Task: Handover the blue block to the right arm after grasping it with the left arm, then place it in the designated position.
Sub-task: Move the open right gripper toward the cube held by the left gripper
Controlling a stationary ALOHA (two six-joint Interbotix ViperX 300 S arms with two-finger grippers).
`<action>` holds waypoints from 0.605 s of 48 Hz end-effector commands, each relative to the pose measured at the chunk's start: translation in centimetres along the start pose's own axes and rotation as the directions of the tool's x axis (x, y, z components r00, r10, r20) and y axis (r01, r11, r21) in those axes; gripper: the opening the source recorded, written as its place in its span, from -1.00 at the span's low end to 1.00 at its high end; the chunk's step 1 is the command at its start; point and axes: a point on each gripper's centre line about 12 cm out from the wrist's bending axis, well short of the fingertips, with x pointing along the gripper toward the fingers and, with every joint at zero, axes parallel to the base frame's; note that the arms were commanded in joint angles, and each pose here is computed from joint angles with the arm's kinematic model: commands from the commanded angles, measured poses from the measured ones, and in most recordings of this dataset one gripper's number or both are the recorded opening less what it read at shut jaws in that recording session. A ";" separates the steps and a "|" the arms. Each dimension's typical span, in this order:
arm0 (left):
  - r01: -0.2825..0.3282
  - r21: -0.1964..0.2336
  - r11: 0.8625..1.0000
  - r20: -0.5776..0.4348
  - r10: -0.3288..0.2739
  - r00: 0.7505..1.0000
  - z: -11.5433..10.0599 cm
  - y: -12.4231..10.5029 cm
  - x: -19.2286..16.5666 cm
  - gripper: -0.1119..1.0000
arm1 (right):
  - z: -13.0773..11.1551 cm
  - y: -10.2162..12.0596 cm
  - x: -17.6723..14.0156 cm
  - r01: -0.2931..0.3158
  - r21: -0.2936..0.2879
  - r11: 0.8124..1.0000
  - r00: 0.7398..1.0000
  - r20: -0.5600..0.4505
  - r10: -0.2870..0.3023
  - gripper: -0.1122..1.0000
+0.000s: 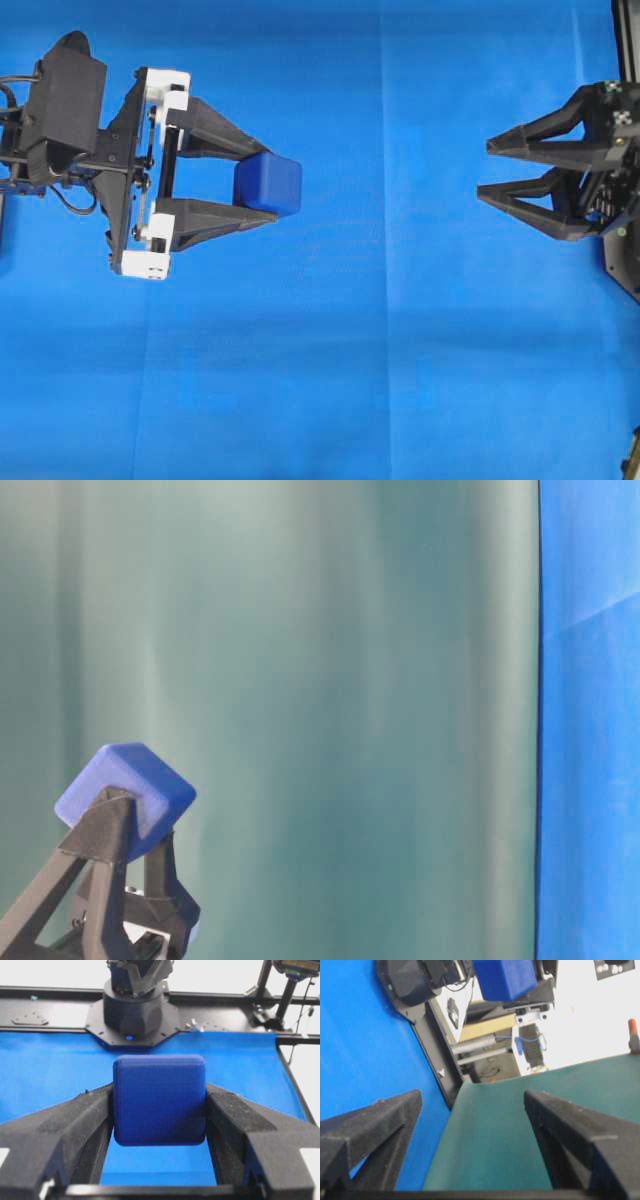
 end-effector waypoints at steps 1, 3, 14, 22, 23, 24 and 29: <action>0.005 -0.001 1.000 0.043 -0.005 0.999 1.3 -0.2 -0.3 0.08 | 0.5 -0.4 0.4 0.001 -0.037 0.999 1.000 0.016 0.000 0.93; 0.005 -0.003 1.000 0.041 -0.005 0.999 1.2 -0.2 -0.3 0.08 | 0.5 -0.3 0.4 -0.005 -0.058 0.998 1.000 0.018 0.007 0.93; 0.005 -0.003 1.000 0.041 -0.005 0.999 1.2 -0.2 -0.4 0.08 | 0.6 -0.4 0.4 -0.001 -0.081 0.997 1.000 0.028 0.004 0.93; 0.005 -0.003 1.000 0.043 -0.005 0.999 1.3 -0.2 -0.3 0.08 | 0.6 -0.4 0.4 -0.001 -0.081 0.997 1.000 0.028 0.004 0.93; 0.005 -0.003 1.000 0.041 -0.005 0.999 1.2 -0.2 -0.4 0.08 | 0.7 -0.4 0.4 -0.001 -0.081 0.997 1.000 0.029 0.003 0.93; 0.005 -0.003 1.000 0.041 -0.005 0.999 1.2 -0.2 -0.4 0.08 | 0.7 -0.4 0.4 -0.001 -0.081 0.997 1.000 0.029 0.003 0.93; 0.005 -0.003 1.000 0.041 -0.005 0.999 1.2 -0.2 -0.4 0.08 | 0.7 -0.5 0.4 0.002 -0.081 0.997 1.000 0.031 0.001 0.93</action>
